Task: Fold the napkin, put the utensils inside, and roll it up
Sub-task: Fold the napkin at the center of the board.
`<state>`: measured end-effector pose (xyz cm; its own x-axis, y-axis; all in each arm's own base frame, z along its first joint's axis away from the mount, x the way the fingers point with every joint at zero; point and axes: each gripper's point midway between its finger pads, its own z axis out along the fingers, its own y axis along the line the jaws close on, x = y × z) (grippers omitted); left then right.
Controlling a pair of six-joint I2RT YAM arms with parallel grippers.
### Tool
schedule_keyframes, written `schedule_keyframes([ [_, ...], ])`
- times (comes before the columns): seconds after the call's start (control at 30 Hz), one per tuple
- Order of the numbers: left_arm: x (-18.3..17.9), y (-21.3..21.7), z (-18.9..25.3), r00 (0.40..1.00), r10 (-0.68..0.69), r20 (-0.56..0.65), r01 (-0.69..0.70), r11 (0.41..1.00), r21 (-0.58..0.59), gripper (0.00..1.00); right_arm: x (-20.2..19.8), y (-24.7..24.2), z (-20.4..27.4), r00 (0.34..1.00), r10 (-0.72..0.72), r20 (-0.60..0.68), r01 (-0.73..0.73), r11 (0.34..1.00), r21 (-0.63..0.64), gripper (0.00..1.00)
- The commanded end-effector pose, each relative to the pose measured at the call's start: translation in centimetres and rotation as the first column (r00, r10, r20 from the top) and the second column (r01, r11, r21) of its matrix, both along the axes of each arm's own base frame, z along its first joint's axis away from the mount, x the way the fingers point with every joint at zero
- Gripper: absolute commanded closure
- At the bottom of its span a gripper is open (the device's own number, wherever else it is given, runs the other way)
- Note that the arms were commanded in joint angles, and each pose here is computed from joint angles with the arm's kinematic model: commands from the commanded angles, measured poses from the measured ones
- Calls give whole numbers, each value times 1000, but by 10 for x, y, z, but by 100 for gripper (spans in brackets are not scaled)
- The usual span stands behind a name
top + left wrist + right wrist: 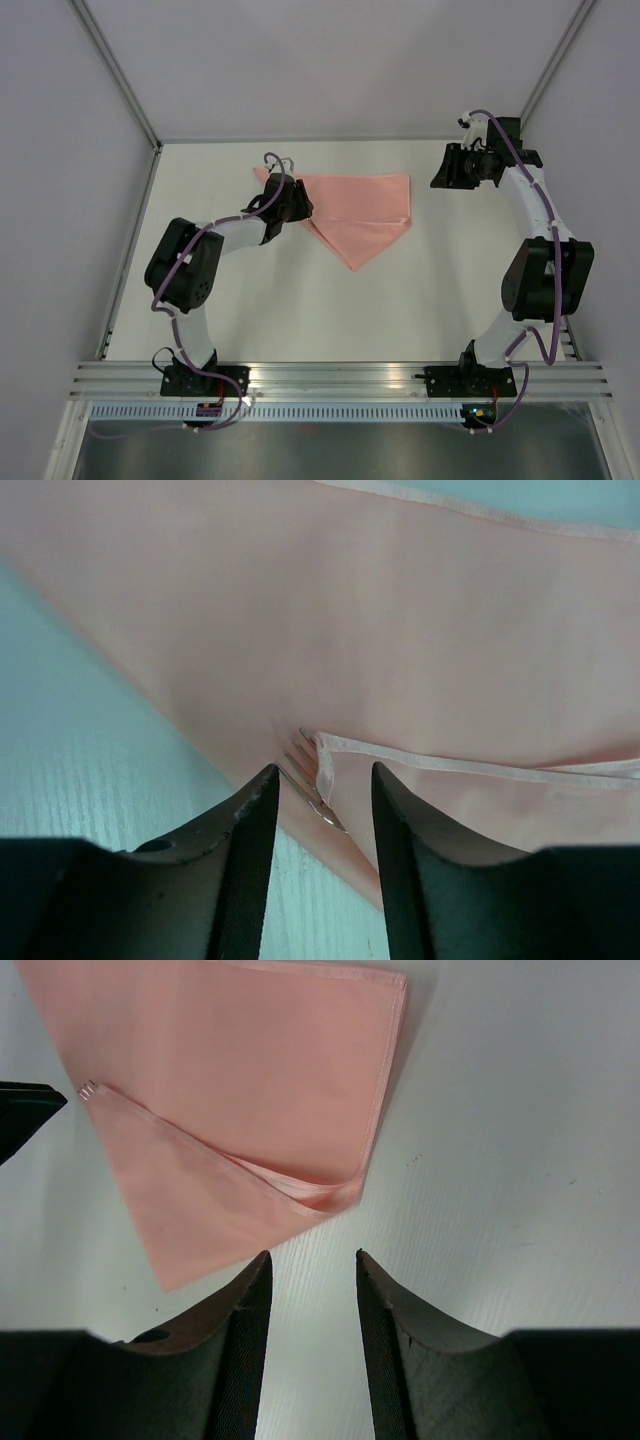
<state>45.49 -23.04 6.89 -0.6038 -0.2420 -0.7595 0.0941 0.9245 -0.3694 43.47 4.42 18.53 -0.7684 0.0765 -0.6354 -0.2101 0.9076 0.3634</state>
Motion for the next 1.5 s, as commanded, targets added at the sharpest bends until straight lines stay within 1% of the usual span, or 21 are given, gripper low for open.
schedule_keyframes([
  [0.0,17,5,38,996,52,74,-46,996,-79,51,3,4,8,1000,14,23,-14,1000,6,55],
  [0.1,23,17,51,992,76,97,-67,993,-97,47,3,4,10,1000,15,24,-15,1000,7,54],
  [0.13,28,27,58,989,100,109,-88,990,-108,45,3,5,10,1000,18,26,-18,1000,8,54],
  [0.2,35,40,66,984,140,108,-125,983,-133,44,2,5,13,999,19,31,-20,1000,9,54],
  [0.23,45,58,70,976,186,110,-169,975,-145,43,1,5,13,999,20,32,-21,1000,10,54],
  [0.3,54,77,73,966,243,88,-223,957,-188,42,0,7,16,999,25,37,-25,1000,15,54],
  [0.33,63,95,71,956,281,80,-261,945,-198,40,0,7,16,999,24,38,-25,1000,16,54],
  [0.43,81,124,76,937,342,71,-319,921,-225,38,-1,8,18,999,29,41,-29,999,19,54],
  [0.47,87,130,65,933,356,47,-338,915,-220,37,0,8,17,999,31,40,-32,999,18,54],
  [0.53,101,143,68,924,379,46,-359,904,-230,36,0,9,17,999,31,40,-32,999,21,54],
  [0.6,111,149,55,920,391,24,-375,897,-233,36,0,9,17,999,33,37,-34,999,23,54],
  [0.63,120,154,63,915,402,40,-382,892,-241,36,0,10,17,999,35,37,-35,999,21,54],
  [0.67,123,157,59,912,409,28,-391,889,-236,36,0,10,17,999,34,37,-34,999,22,54],
  [0.7,128,158,46,912,411,5,-399,888,-230,36,0,9,15,999,32,34,-33,999,20,54],
  [0.73,135,161,51,911,413,13,-398,885,-241,35,0,9,14,999,33,30,-33,999,22,54],
  [0.8,139,162,38,909,417,-14,-408,880,-242,35,0,9,12,999,30,26,-31,999,21,54],
  [1.03,155,160,26,916,399,-38,-393,874,-286,34,0,10,7,999,33,14,-33,999,22,55],
  [1.13,159,157,16,918,392,-63,-392,873,-290,35,0,9,9,999,32,20,-32,999,22,55],
  [1.47,166,151,-10,904,406,-130,-426,841,-333,39,0,9,11,999,31,24,-32,999,19,55],
])
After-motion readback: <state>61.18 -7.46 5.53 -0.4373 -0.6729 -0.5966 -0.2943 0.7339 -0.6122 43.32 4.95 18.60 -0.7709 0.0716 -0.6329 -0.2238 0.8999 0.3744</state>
